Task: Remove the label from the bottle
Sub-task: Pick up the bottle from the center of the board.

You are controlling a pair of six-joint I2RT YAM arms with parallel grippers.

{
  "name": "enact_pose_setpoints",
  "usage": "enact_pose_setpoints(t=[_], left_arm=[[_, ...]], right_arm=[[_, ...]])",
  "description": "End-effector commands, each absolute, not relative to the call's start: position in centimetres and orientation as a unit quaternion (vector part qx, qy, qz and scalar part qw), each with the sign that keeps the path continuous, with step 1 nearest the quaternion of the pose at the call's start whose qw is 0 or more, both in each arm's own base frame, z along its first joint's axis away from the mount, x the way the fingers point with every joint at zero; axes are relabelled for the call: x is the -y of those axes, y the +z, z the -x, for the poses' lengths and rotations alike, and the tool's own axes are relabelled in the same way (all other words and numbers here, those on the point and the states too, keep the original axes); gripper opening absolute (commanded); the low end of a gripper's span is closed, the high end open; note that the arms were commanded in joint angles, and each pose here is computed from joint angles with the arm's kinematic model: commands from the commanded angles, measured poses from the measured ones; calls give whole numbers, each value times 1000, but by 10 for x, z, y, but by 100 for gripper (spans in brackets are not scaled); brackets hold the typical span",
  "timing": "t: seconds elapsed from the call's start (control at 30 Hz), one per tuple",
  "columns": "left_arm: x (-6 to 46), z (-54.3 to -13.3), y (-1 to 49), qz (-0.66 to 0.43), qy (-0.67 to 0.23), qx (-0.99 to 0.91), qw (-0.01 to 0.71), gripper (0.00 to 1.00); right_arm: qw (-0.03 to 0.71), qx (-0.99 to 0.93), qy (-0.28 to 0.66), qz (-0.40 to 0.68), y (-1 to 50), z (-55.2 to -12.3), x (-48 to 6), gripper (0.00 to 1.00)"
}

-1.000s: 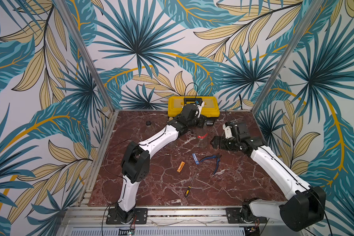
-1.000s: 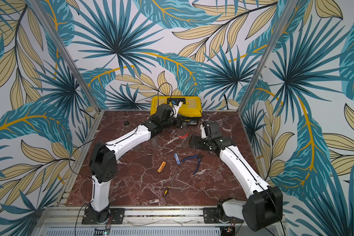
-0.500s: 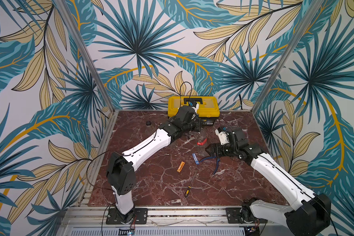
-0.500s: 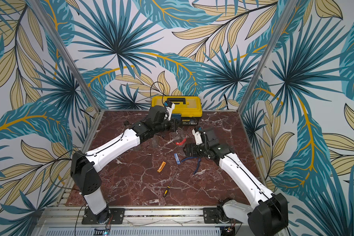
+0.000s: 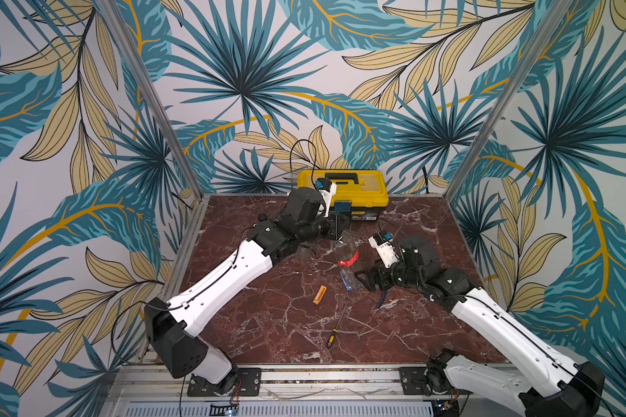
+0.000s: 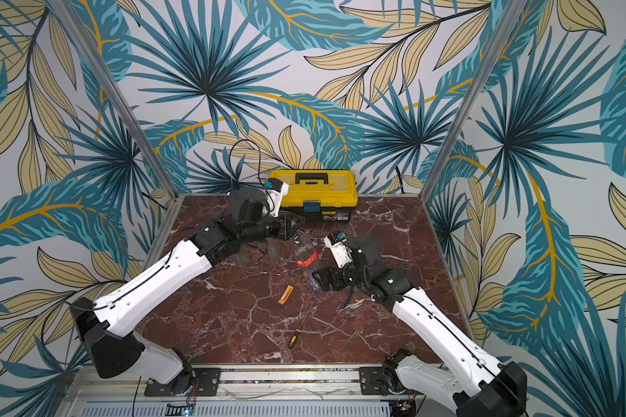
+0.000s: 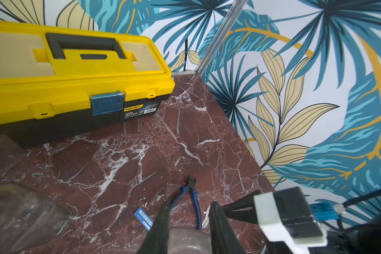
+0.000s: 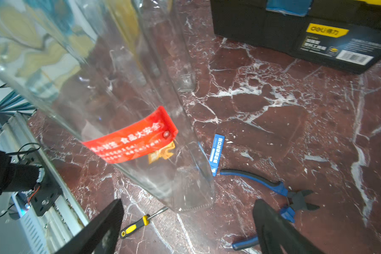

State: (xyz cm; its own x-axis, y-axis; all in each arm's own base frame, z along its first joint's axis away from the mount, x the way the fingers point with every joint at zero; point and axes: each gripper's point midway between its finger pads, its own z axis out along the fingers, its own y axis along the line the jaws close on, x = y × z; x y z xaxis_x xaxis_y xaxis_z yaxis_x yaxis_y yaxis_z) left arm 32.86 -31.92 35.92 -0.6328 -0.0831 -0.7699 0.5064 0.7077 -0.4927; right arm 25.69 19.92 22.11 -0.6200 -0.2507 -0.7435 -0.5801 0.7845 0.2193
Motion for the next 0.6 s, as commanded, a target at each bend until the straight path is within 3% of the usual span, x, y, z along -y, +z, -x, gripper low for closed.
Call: enact_pose_setpoints(t=[0.0,0.57], left_arm=[[306,-312,393,-127,-391,-810,419,0],[250,-279,446,-96,-422,-779,453,0]], right_arm=[[370,-853,245,275,231,-246,-215,93],[415,-805,266,331,271,-250,-285,91]])
